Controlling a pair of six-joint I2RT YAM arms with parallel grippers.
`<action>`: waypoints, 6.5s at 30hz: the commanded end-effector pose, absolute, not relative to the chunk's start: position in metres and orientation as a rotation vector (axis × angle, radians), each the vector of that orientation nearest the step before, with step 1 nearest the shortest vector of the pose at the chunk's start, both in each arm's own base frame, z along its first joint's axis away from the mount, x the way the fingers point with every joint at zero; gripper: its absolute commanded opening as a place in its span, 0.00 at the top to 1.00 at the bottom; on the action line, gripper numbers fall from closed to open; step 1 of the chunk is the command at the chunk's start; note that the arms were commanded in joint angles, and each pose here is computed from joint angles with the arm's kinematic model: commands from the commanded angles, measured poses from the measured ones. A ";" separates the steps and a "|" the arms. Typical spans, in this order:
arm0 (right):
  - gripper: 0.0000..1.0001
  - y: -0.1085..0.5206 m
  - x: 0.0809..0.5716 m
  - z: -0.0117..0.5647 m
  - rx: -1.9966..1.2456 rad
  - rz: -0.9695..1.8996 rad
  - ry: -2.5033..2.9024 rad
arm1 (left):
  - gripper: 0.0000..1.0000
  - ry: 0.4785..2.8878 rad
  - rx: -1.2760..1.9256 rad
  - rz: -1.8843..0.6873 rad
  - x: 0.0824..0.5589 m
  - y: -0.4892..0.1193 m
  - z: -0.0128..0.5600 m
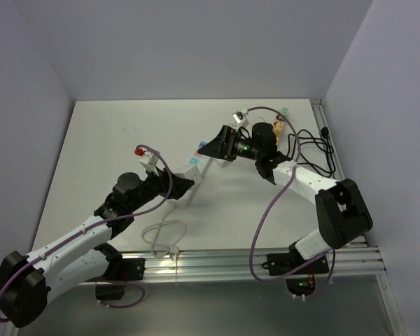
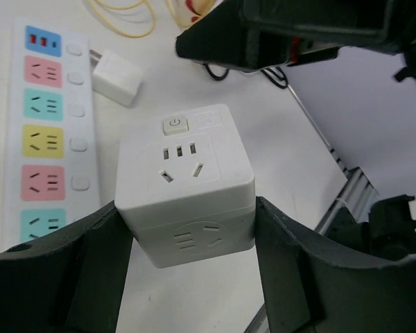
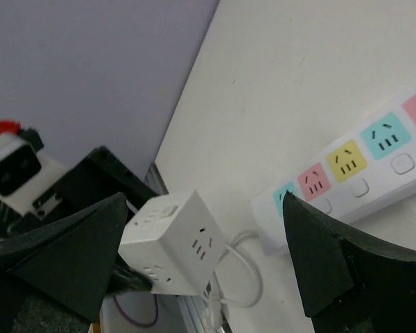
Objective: Insert the plug
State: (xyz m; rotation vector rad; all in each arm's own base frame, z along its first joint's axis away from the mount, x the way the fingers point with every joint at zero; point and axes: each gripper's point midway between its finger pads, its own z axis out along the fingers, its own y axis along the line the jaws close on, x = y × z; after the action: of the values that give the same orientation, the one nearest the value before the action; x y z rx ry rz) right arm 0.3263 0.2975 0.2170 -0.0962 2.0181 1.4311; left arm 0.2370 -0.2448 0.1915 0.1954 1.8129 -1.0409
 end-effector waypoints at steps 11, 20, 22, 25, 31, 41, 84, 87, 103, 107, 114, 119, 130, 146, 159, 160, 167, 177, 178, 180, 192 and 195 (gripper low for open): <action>0.02 0.303 0.269 0.233 -0.529 1.821 1.669 | 0.64 1.579 0.363 -1.282 0.226 -0.256 0.261; 0.05 0.314 0.240 0.247 -0.620 2.047 1.494 | 0.64 1.583 0.378 -1.328 0.225 -0.262 0.265; 0.05 0.317 0.235 0.249 -0.641 2.048 1.479 | 0.64 1.582 0.381 -1.333 0.225 -0.263 0.267; 0.05 0.322 0.225 0.254 -0.684 2.043 1.444 | 0.64 1.597 0.390 -1.338 0.225 -0.264 0.265; 0.06 0.323 0.220 0.256 -0.693 2.034 1.426 | 0.64 1.612 0.361 -1.313 0.228 -0.261 0.261; 0.41 0.324 0.209 0.266 -0.745 2.027 1.382 | 0.64 1.648 0.376 -1.376 0.226 -0.269 0.256; 0.53 0.347 0.206 0.240 -0.962 1.669 1.564 | 0.72 1.700 0.502 -1.447 0.237 -0.261 0.233; 0.43 0.349 0.209 0.234 -1.007 1.651 1.594 | 0.73 1.656 0.545 -1.474 0.228 -0.261 0.238; 0.10 0.339 0.193 0.236 -1.182 1.617 1.593 | 0.74 1.491 0.764 -1.477 0.200 -0.260 0.248; 0.14 0.339 0.193 0.240 -1.220 1.641 1.595 | 0.73 1.505 0.777 -1.461 0.202 -0.261 0.244; 0.50 0.335 0.179 0.243 -1.259 1.696 1.561 | 0.68 1.554 0.754 -1.418 0.216 -0.262 0.236; 0.77 0.340 0.174 0.237 -1.259 1.671 1.578 | 0.64 1.588 0.690 -1.354 0.230 -0.260 0.236; 0.87 0.336 0.217 0.230 -0.932 1.402 1.646 | 0.00 1.679 0.355 -1.088 0.270 -0.226 0.234; 0.91 0.341 0.250 0.208 -0.760 1.245 1.723 | 0.04 1.746 -0.046 -1.019 0.287 -0.175 0.220; 0.93 0.367 0.251 0.199 -0.786 1.194 1.752 | 0.09 1.759 -0.099 -1.322 0.274 -0.209 0.238; 0.93 0.369 0.251 0.198 -0.791 1.192 1.757 | 0.09 1.765 -0.097 -1.337 0.272 -0.215 0.237; 0.94 0.375 0.250 0.197 -0.784 1.168 1.765 | 0.09 1.793 -0.120 -1.367 0.265 -0.236 0.228; 0.95 0.380 0.249 0.186 -0.808 1.107 1.794 | 0.10 1.762 -0.156 -1.387 0.262 -0.234 0.254; 0.95 0.380 0.249 0.184 -0.809 1.096 1.804 | 0.10 1.751 -0.158 -1.396 0.261 -0.234 0.258; 0.95 0.383 0.249 0.184 -0.803 1.077 1.801 | 0.10 1.747 -0.176 -1.414 0.261 -0.234 0.261; 0.99 0.378 0.251 0.187 -0.734 1.041 1.766 | 0.07 1.844 -0.355 -1.215 0.285 -0.194 0.246; 0.98 0.375 0.256 0.192 -0.700 1.018 1.747 | 0.07 1.861 -0.391 -1.256 0.282 -0.195 0.231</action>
State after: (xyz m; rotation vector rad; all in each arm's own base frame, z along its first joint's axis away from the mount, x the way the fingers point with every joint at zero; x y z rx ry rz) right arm 0.2461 0.3726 0.1523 -0.7609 1.8908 1.0221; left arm 0.2859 -0.1947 0.2399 -0.3705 1.8368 -1.2298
